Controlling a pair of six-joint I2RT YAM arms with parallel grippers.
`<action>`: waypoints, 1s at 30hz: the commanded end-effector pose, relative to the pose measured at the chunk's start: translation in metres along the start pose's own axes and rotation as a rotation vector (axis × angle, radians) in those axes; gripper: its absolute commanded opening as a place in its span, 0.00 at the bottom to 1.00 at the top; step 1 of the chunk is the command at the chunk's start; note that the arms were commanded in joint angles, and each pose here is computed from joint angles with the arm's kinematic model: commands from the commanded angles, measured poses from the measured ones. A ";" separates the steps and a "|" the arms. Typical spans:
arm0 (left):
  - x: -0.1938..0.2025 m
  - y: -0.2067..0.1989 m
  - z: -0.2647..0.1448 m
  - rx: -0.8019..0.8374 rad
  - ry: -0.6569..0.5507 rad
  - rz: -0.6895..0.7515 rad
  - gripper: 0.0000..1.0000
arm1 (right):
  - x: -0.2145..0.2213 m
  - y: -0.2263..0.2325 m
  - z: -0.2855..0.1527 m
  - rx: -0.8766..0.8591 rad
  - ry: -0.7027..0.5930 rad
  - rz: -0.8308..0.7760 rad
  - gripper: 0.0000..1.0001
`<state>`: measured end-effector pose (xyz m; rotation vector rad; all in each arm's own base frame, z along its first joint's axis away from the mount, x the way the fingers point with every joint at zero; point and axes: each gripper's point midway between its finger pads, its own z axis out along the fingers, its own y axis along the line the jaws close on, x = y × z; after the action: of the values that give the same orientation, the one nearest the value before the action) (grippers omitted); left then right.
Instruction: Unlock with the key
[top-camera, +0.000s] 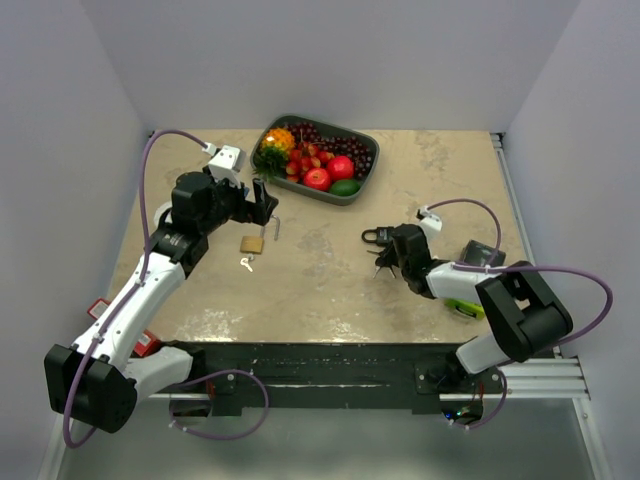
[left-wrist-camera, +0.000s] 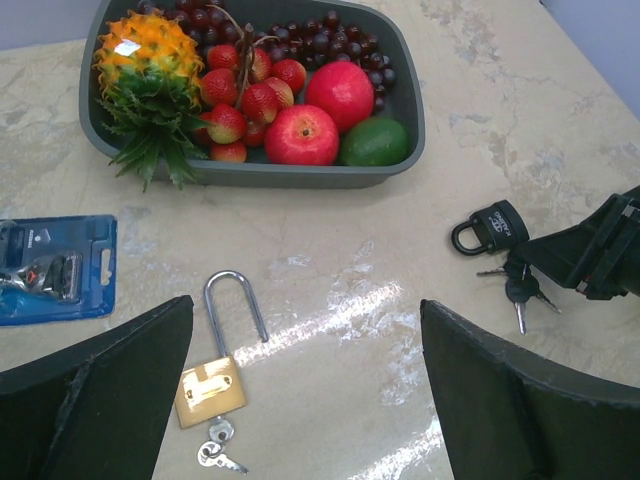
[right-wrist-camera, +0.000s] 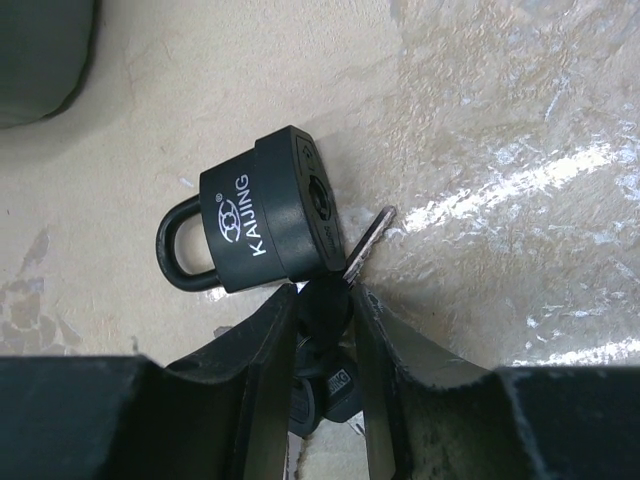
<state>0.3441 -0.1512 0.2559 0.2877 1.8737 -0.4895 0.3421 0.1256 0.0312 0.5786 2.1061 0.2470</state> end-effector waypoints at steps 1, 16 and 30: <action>-0.008 0.000 0.000 -0.005 -0.029 0.013 0.99 | -0.014 0.007 -0.003 -0.019 -0.047 0.069 0.33; -0.010 0.000 -0.001 -0.006 -0.032 0.011 0.99 | 0.006 -0.005 -0.013 -0.016 0.008 0.161 0.43; -0.015 0.000 -0.006 -0.011 -0.049 0.017 0.99 | 0.008 0.014 -0.007 -0.098 0.013 0.294 0.46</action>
<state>0.3443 -0.1492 0.2544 0.2801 1.8808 -0.4788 0.3276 0.1353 0.0293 0.7775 2.0469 0.4530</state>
